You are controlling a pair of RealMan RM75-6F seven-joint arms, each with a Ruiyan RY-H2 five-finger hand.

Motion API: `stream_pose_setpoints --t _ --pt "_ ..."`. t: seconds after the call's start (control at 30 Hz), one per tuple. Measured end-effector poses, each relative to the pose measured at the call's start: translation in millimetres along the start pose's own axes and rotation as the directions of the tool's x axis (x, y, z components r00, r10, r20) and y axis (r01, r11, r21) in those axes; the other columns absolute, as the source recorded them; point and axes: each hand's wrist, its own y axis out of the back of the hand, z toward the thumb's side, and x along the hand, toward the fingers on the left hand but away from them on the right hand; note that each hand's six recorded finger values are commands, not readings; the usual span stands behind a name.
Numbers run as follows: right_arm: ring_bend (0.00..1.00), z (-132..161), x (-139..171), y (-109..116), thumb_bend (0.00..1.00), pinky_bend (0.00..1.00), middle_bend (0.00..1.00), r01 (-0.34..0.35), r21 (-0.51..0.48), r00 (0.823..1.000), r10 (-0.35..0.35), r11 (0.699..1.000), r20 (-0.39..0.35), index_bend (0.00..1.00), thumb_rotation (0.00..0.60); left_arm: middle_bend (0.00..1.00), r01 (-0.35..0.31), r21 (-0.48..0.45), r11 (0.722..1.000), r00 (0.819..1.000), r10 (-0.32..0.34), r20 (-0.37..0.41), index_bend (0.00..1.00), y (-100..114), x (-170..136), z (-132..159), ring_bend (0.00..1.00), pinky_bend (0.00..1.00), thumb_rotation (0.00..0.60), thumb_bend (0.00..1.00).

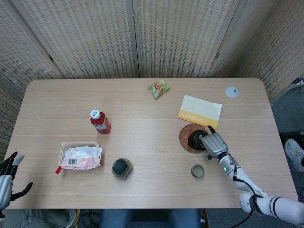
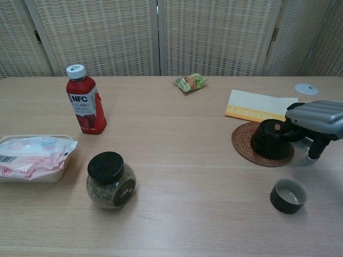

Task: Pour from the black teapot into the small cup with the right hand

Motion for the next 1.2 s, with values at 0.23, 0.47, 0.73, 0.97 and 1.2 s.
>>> stream_pose_setpoints --t 0.23,0.47,0.73,0.97,1.2 --pt "0.79 4 -8 10 0.0 0.0 0.87 0.009 -0.017 1.0 -0.009 1.0 -0.017 0.84 0.562 0.0 -0.002 0.001 1.0 1.0 0.002 0.001 0.09 1 0 1 0.07 0.1 0.6 0.24" --pt "0.82 8 -12 19 0.0 0.0 0.9 0.009 -0.02 0.999 -0.01 1.0 -0.038 0.89 0.55 0.0 0.001 0.002 1.0 1.0 -0.001 0.002 0.09 0 1 2 0.07 0.1 0.6 0.24" --pt "0.87 7 -17 31 0.0 0.0 0.95 0.033 -0.023 0.999 -0.034 0.999 -0.042 0.93 0.494 0.0 0.003 0.002 1.0 1.0 -0.003 0.006 0.09 0 2 4 0.07 0.09 0.6 0.24" --pt "0.88 6 -19 39 0.0 0.0 0.96 0.047 -0.034 0.998 -0.048 0.998 -0.039 0.96 0.47 0.0 0.001 0.003 1.0 1.0 -0.001 0.01 0.09 1 3 5 0.07 0.09 0.6 0.24" --pt "0.89 3 -14 47 0.0 0.0 0.97 0.059 -0.055 0.997 -0.061 0.997 -0.042 0.98 0.297 0.0 0.002 0.0 1.0 1.0 -0.002 0.013 0.09 1 3 6 0.07 0.09 0.6 0.21"
